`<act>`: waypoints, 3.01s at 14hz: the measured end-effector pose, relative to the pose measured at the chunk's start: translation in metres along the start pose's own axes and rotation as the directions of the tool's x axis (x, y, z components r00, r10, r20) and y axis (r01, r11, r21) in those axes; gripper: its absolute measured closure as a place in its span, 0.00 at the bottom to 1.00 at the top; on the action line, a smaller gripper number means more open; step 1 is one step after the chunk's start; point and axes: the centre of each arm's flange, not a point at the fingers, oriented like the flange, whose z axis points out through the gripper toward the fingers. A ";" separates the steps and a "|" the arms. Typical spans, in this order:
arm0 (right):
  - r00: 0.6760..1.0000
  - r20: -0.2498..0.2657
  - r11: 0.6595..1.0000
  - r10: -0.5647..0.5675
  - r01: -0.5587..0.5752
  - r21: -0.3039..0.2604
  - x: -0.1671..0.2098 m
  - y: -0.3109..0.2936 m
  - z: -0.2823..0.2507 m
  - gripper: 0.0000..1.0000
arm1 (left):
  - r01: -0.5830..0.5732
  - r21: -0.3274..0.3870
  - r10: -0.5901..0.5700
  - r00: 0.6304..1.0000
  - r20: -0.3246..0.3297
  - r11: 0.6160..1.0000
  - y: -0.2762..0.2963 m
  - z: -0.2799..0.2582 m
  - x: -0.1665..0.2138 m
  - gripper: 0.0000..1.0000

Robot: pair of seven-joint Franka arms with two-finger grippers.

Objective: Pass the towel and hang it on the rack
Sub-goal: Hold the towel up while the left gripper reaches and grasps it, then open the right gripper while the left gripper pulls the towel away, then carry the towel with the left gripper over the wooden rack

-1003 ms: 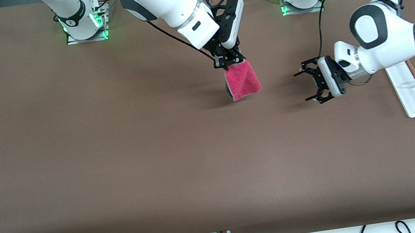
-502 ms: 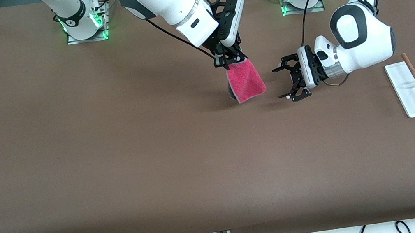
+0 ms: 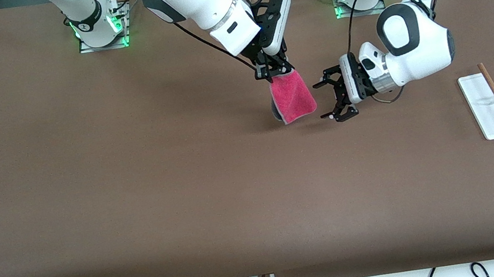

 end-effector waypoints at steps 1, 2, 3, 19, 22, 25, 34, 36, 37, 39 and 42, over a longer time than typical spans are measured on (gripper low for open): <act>1.000 -0.005 1.000 0.000 0.000 -0.002 0.001 0.000 -0.002 0.99 | -0.001 0.003 0.001 1.000 0.003 1.000 0.000 0.003 0.001 0.00; 1.000 -0.008 1.000 0.001 -0.001 -0.003 0.003 0.001 -0.003 0.99 | -0.001 0.005 0.001 1.000 0.004 1.000 0.001 0.005 0.001 0.00; 1.000 -0.009 1.000 0.001 -0.001 -0.003 0.003 0.001 -0.004 0.99 | -0.002 0.011 0.002 1.000 0.005 1.000 0.001 0.008 0.003 0.00; 1.000 -0.010 1.000 0.018 -0.018 -0.003 0.003 0.001 -0.004 0.99 | 0.024 0.032 -0.024 1.000 0.012 0.999 0.003 0.015 0.012 0.97; 1.000 -0.010 1.000 0.022 -0.022 -0.003 0.003 0.001 -0.004 0.99 | 0.033 0.044 -0.034 0.999 0.013 0.998 0.000 0.010 0.012 0.97; 0.999 -0.010 0.999 0.039 -0.039 -0.003 0.003 0.001 -0.004 0.99 | 0.031 0.060 -0.032 0.999 0.018 0.998 -0.003 0.000 0.011 0.97; 0.995 -0.012 0.995 0.103 -0.103 -0.006 0.003 0.004 -0.005 0.54 | 0.001 0.186 -0.025 0.992 0.128 0.983 -0.025 -0.085 0.006 0.97; 0.993 -0.016 0.993 0.117 -0.117 -0.012 0.003 0.009 -0.008 0.33 | -0.008 0.207 -0.025 0.987 0.156 0.978 -0.028 -0.101 0.001 0.97; 0.992 -0.019 0.992 0.125 -0.125 -0.018 0.002 0.015 -0.010 0.22 | -0.013 0.220 -0.027 0.984 0.178 0.975 -0.029 -0.112 -0.003 0.97; 0.989 -0.028 0.989 0.144 -0.145 -0.037 -0.001 0.033 -0.018 0.03 | -0.017 0.235 -0.037 0.974 0.223 0.972 -0.032 -0.138 -0.017 0.97; 0.981 -0.040 0.978 0.190 -0.193 -0.079 -0.015 0.077 -0.033 0.00 | -0.009 0.242 -0.066 0.952 0.298 0.970 -0.033 -0.183 -0.049 0.97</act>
